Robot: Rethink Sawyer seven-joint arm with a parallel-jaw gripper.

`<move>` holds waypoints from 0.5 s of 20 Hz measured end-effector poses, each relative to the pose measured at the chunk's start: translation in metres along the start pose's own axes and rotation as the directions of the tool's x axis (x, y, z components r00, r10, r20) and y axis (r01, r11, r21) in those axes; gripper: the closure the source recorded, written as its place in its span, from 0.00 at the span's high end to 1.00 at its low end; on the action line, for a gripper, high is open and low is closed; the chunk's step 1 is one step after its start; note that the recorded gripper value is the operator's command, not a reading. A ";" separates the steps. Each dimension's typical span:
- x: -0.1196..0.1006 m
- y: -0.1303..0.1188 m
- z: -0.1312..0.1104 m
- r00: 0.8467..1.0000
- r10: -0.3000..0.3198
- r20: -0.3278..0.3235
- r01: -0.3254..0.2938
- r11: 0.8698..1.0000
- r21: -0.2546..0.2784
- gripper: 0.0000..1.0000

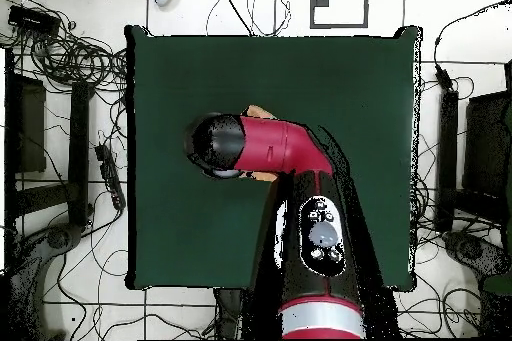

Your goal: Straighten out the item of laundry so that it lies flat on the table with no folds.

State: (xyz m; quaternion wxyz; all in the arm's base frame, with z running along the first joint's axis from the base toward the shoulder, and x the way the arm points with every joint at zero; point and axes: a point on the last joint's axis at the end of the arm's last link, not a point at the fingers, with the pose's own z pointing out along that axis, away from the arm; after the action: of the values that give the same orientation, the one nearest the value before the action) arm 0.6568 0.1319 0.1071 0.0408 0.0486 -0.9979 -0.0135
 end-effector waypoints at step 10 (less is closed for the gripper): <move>0.046 0.077 -0.015 0.995 0.095 -0.042 -0.096 0.995 -0.008 0.00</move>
State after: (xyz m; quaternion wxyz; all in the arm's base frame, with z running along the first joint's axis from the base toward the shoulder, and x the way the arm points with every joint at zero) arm 0.6046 0.2032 0.1280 0.0623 0.0009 -0.9979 -0.0155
